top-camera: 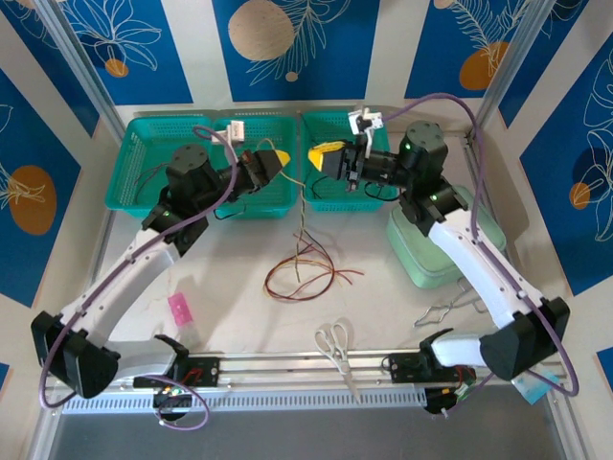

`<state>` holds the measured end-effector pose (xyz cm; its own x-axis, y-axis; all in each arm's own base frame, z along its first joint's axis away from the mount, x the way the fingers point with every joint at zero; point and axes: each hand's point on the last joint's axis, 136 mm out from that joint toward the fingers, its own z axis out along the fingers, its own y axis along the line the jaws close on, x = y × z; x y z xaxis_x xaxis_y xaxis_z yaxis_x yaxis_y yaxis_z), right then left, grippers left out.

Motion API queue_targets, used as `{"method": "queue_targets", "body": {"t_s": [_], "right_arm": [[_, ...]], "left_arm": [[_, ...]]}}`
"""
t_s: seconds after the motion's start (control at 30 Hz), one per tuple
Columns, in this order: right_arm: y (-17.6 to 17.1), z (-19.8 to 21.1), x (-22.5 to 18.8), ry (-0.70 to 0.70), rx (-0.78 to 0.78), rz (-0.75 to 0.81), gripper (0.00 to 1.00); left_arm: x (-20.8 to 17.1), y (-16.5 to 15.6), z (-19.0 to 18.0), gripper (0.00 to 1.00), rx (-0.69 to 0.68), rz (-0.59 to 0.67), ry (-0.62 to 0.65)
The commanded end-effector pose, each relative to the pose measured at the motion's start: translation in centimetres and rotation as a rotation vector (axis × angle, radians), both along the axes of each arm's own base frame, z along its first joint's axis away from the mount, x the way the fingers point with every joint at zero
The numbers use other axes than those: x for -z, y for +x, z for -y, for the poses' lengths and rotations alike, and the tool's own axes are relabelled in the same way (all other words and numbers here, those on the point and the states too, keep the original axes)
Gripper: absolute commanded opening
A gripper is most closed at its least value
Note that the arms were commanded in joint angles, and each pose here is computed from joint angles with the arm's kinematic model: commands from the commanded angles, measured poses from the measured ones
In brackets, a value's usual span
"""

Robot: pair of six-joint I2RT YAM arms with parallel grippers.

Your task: Untangle the cables

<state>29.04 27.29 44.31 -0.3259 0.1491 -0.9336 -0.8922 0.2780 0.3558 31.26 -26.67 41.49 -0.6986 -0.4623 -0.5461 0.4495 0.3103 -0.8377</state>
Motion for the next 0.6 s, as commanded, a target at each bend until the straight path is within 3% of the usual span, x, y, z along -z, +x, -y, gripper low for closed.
{"method": "queue_targets", "body": {"t_s": [0.0, 0.37, 0.57], "right_arm": [[1.3, 3.4, -1.7, 0.050, 0.253, 0.028, 0.00], [2.2, 13.8, -3.8, 0.115, 0.721, 0.074, 0.00], [2.0, 17.7, -4.7, 0.092, 0.852, 0.083, 0.00]], "left_arm": [[-0.5, 0.2, -2.6, 0.00, -0.132, 0.086, 0.102], [0.7, -0.5, -5.9, 0.00, -0.241, 0.114, 0.301], [1.2, -0.6, -7.4, 0.00, -0.277, 0.107, 0.359]]}}
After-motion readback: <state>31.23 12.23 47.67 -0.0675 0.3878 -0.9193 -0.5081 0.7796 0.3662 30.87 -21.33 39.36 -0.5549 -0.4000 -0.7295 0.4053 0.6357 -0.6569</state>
